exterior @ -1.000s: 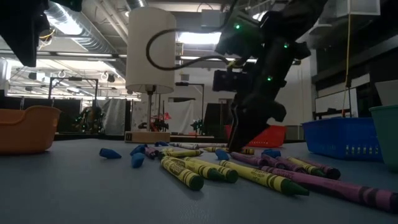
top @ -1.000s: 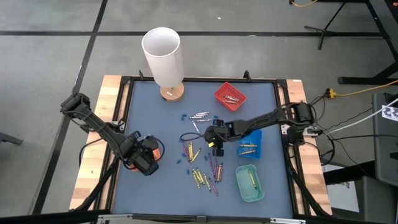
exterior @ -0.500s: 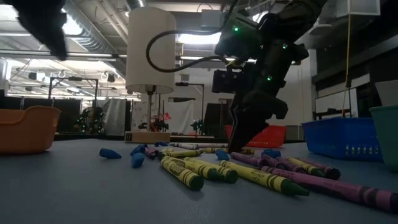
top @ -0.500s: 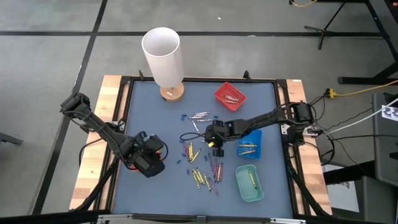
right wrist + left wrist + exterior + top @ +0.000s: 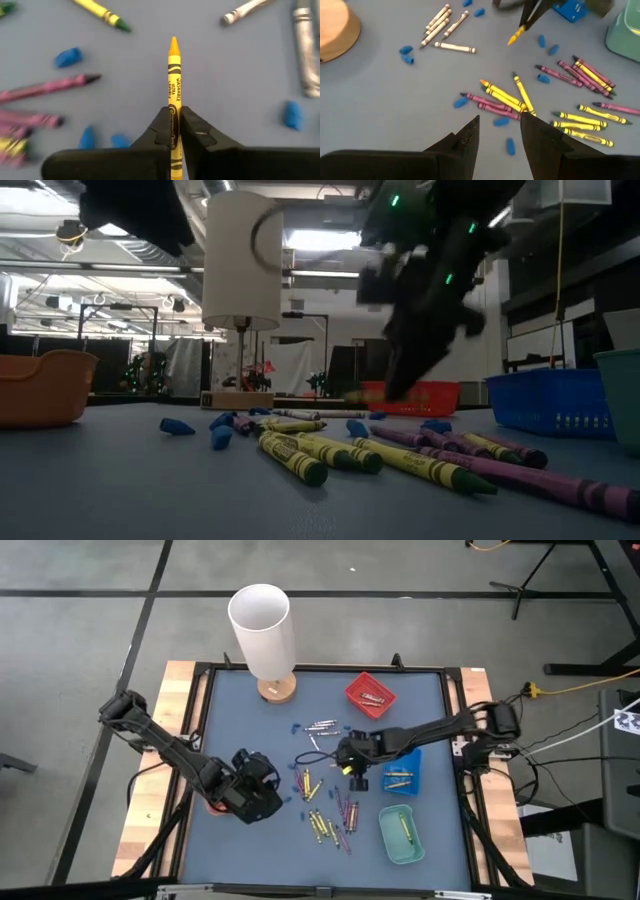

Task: Sort crayons
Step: Put the yellow crayon into the blue bin

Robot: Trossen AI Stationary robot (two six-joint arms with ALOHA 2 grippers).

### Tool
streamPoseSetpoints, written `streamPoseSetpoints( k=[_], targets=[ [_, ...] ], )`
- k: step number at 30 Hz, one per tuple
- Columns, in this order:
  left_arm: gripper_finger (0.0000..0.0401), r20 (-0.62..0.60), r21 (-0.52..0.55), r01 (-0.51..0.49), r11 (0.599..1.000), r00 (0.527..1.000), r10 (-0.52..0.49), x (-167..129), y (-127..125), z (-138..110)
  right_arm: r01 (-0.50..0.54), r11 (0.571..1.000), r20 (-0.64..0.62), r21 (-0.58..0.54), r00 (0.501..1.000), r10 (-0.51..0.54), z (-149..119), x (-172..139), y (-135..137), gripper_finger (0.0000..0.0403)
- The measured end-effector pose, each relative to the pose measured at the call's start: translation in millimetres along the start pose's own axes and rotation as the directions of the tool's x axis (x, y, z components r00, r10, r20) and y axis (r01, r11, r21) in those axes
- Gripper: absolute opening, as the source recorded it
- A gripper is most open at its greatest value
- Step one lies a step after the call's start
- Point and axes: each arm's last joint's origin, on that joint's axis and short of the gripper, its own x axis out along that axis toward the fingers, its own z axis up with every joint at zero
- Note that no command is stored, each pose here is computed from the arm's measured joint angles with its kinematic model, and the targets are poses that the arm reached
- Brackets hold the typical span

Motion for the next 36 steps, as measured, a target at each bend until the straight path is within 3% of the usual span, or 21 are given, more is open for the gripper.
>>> streamPoseSetpoints(
  k=[8,15,23,31,36],
  targets=[
    [0.0128,0.039,0.086,0.016,0.996,0.999,-0.020,33.2,-17.1,5.4,0.003,1.000,-0.059,-0.001,0.998,-0.003,-16.3,-64.7,-2.2,0.0022],
    [0.0128,0.091,0.127,0.052,0.991,0.994,-0.063,64.3,-30.8,13.8,0.017,0.998,-0.186,0.056,0.983,-0.006,-42.3,-105.5,-3.8,0.0023],
    [0.0128,0.144,0.137,0.065,0.988,0.986,-0.085,95.9,-38.4,21.9,0.013,0.997,-0.336,0.077,0.942,0.014,-60.1,-116.7,-3.9,0.0032],
    [0.0128,0.129,0.119,0.051,0.992,0.989,-0.066,126.2,-39.8,17.3,0.014,0.997,-0.343,0.075,0.939,0.013,-60.8,-117.2,-4.0,0.0052],
    [0.0128,0.105,0.111,0.049,0.993,0.993,-0.061,147.4,-40.0,11.7,0.013,0.997,-0.343,0.073,0.939,0.013,-60.8,-117.2,-3.9,0.0085]
  ],
)
